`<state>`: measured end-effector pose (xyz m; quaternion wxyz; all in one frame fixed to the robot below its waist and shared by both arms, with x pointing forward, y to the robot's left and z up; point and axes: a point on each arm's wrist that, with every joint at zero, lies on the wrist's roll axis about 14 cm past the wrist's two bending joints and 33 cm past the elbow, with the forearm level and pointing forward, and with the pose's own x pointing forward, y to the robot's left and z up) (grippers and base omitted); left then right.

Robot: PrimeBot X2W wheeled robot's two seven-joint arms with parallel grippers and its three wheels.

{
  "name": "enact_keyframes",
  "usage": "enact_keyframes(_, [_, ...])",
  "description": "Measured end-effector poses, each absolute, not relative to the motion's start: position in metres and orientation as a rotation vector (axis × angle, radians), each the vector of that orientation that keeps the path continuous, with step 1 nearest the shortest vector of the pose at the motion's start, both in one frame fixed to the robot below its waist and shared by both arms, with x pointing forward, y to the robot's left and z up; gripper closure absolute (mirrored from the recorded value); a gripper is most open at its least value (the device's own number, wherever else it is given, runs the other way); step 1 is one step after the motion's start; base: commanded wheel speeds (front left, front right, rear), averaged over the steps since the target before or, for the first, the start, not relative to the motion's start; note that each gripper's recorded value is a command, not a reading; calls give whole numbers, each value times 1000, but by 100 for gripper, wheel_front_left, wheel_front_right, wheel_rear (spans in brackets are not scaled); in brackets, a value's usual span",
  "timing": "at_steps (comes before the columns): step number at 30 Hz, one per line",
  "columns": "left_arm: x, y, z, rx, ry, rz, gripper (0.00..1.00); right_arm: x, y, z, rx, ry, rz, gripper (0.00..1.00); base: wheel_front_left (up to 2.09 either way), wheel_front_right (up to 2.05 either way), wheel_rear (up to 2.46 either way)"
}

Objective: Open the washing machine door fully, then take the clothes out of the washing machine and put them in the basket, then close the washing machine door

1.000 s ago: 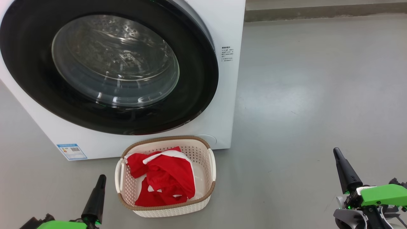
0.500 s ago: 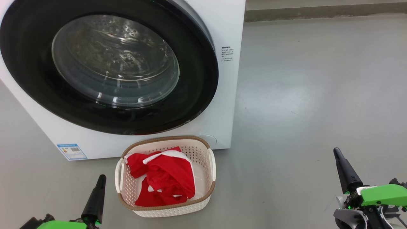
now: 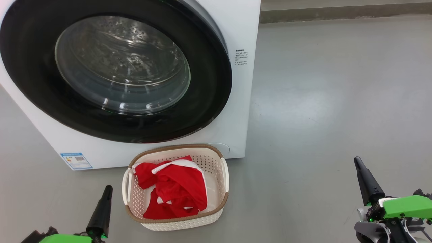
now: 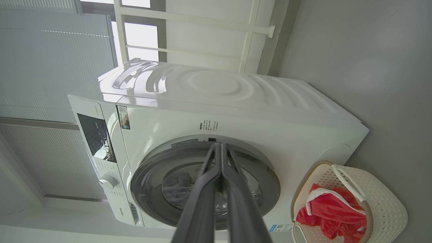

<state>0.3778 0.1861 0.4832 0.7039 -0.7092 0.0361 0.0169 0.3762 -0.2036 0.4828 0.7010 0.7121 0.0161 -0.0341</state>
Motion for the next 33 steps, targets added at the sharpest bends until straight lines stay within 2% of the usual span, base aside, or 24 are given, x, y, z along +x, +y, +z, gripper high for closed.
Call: enact_keyframes(33, [378,186,483,-1577,80,38,100,376,-204,483,1586,35,-77,100,0,0,0])
